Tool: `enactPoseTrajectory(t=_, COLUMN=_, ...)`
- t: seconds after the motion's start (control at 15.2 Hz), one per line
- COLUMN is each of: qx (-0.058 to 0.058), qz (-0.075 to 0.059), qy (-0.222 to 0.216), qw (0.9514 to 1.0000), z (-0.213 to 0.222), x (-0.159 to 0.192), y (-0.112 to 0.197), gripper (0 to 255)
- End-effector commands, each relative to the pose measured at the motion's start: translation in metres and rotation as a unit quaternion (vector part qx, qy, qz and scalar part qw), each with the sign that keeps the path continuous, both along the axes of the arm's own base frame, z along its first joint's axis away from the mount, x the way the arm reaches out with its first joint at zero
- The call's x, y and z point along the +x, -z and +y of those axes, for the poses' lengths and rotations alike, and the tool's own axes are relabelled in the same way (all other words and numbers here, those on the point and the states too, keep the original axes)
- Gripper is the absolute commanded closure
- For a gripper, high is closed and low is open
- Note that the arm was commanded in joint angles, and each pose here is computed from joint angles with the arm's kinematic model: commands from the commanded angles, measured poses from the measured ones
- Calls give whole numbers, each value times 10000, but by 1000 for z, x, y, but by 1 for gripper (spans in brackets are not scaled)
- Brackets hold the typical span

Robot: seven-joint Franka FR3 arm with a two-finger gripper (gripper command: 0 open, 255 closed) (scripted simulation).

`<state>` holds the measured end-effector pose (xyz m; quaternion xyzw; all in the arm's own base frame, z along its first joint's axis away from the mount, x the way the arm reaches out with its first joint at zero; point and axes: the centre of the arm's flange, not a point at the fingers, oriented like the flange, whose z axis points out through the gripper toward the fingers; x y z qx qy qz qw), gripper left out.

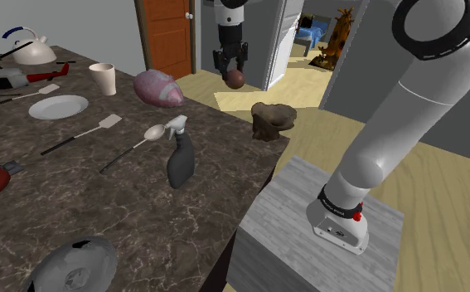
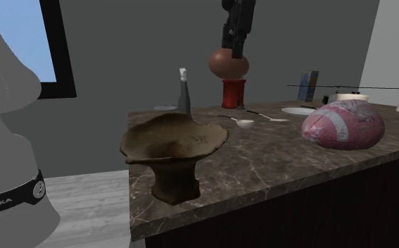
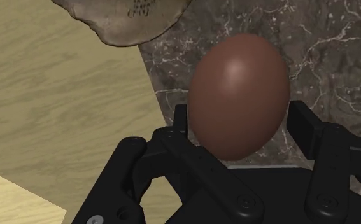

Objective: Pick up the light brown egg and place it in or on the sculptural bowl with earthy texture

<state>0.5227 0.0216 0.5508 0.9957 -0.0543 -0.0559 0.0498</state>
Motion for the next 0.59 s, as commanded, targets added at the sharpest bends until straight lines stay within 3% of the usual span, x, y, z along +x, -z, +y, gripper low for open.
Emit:
enactPoseTrajectory(t=0.0, qx=3, qz=-1, qy=-4, qw=10000, z=-17, x=-21, y=0, gripper=255)
enactPoseTrajectory(t=0.53, qx=3, qz=-1, qy=-4, qw=10000, z=-85, x=-102, y=-1, gripper=255)
